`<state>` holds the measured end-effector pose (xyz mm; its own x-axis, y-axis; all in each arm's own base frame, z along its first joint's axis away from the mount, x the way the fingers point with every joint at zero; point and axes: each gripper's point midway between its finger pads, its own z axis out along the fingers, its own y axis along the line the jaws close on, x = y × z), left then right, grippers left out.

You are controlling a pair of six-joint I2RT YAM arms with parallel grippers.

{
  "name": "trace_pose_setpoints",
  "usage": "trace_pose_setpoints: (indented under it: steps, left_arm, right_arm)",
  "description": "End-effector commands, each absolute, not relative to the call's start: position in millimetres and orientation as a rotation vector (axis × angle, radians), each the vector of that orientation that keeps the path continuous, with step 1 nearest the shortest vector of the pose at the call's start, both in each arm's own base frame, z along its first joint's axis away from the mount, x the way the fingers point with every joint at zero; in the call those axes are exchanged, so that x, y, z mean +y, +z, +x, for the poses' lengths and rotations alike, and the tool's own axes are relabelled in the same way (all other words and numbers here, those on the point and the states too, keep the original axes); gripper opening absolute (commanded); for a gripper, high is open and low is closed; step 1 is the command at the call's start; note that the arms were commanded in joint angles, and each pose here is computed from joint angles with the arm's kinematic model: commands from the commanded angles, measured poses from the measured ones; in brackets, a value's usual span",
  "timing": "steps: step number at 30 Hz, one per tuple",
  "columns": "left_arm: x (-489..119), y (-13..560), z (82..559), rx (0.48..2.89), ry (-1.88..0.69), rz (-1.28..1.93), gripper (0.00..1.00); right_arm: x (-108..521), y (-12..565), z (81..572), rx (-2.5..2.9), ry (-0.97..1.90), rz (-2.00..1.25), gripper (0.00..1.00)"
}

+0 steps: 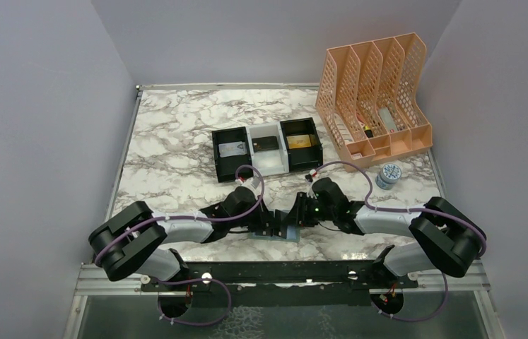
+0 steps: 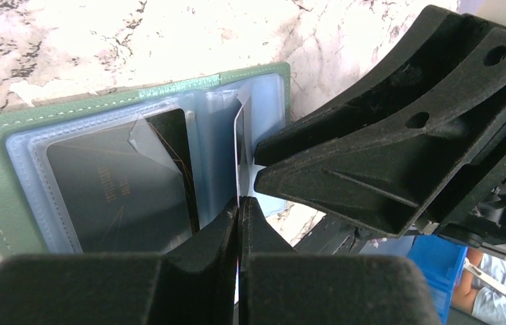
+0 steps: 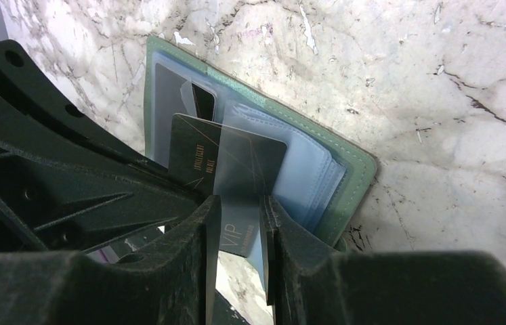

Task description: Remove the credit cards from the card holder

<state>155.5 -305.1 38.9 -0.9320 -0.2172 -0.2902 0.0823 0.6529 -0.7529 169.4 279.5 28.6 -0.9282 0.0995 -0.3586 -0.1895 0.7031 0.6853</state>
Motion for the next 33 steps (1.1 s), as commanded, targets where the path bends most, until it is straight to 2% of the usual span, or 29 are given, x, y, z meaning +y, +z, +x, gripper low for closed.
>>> trace_pose_setpoints:
  steps: [1,9,18,23,25,26,33]
  left_arm:
    - [-298,38,155,2.509,-1.150,-0.127,0.00]
    - [-265,45,169,2.518,-0.857,-0.122,0.00]
    - [-249,69,174,2.465,-0.780,-0.096,0.00]
    - [-246,80,177,2.411,-0.792,-0.076,0.00]
    - [-245,86,178,2.388,-0.800,-0.073,0.00]
    - [-245,89,180,2.376,-0.810,-0.068,0.00]
    - [-241,115,194,2.295,-1.017,-0.068,0.00]
  right_arm:
    - [278,32,173,2.525,1.062,-0.083,0.28]
    - [293,63,173,2.439,1.176,-0.196,0.31]
    - [297,87,176,2.358,1.216,-0.223,0.36]
    - [289,96,183,2.294,1.169,-0.202,0.48]
    - [282,98,190,2.280,1.113,-0.171,0.60]
    - [279,100,193,2.272,1.097,-0.155,0.62]
    - [250,118,222,2.185,1.169,-0.051,0.66]
